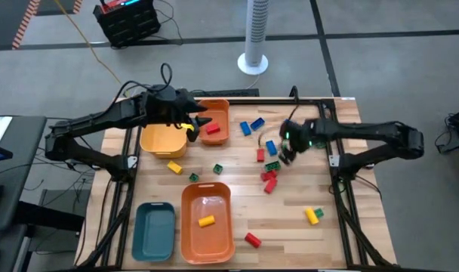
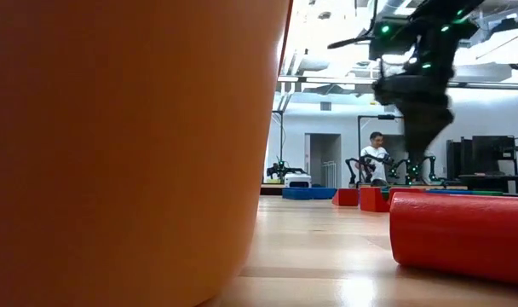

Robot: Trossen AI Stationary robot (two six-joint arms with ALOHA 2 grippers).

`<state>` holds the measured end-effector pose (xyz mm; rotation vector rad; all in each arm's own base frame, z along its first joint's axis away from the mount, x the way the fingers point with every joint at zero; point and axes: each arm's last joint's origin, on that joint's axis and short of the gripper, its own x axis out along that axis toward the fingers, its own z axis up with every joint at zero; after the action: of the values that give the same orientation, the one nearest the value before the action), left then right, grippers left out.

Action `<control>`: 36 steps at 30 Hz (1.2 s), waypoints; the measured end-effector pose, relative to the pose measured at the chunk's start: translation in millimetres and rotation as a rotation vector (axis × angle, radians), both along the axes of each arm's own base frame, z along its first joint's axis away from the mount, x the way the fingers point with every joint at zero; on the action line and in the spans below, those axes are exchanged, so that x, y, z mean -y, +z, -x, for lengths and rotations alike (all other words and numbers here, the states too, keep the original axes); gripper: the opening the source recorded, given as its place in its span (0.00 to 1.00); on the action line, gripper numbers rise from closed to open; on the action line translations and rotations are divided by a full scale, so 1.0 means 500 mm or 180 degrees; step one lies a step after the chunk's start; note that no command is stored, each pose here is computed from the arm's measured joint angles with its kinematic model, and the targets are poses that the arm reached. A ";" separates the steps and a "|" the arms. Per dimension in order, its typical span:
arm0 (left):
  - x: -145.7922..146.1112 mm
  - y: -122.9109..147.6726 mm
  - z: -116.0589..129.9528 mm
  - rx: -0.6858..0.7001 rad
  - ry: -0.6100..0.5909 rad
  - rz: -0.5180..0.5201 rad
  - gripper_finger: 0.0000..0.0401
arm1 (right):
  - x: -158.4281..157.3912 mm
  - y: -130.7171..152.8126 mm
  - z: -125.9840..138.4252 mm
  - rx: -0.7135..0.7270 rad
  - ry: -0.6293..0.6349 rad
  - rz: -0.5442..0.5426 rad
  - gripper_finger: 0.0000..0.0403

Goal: Sort blocks
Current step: Put the blue game piece into the yellow bin

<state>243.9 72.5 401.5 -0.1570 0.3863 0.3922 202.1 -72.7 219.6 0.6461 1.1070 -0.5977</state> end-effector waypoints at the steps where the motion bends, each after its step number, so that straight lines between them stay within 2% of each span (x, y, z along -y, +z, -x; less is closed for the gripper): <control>1: 0.000 0.000 0.000 -0.0002 0.0003 0.0008 0.52 | 0.016 0.003 -0.003 0.0159 -0.0153 -0.0020 0.63; 5: 0.000 0.000 0.000 0.0007 0.0004 0.0007 0.52 | 0.054 0.014 -0.010 0.0579 -0.0443 0.0023 0.63; 10: 0.000 0.001 0.000 0.0003 -0.0011 -0.0026 0.52 | 0.064 0.019 -0.014 0.0723 -0.0586 0.0062 0.63; 14: -0.002 0.002 -0.004 0.0005 0.0001 -0.0152 0.52 | 0.062 0.008 -0.037 0.0570 -0.0582 0.0060 0.63; 18: -0.010 0.005 -0.006 0.0041 0.0039 -0.0233 0.52 | 0.068 0.008 -0.102 0.0503 -0.0459 0.0086 0.63; 21: -0.015 0.006 -0.003 0.0055 0.0084 -0.0217 0.52 | 0.072 -0.002 -0.136 0.0255 -0.0456 0.0139 0.63; 28: -0.007 0.003 0.027 -0.0126 0.0153 -0.0037 0.52 | 0.088 -0.040 -0.155 -0.0232 -0.0535 0.0187 0.63; 36: -0.006 0.002 0.041 -0.0232 0.0231 -0.0032 0.52 | 0.090 -0.086 -0.171 -0.0437 -0.0548 0.0112 0.63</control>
<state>223.5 75.4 402.5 -0.1473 0.4513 0.4724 287.8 -117.6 176.5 0.6821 1.1733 -0.8176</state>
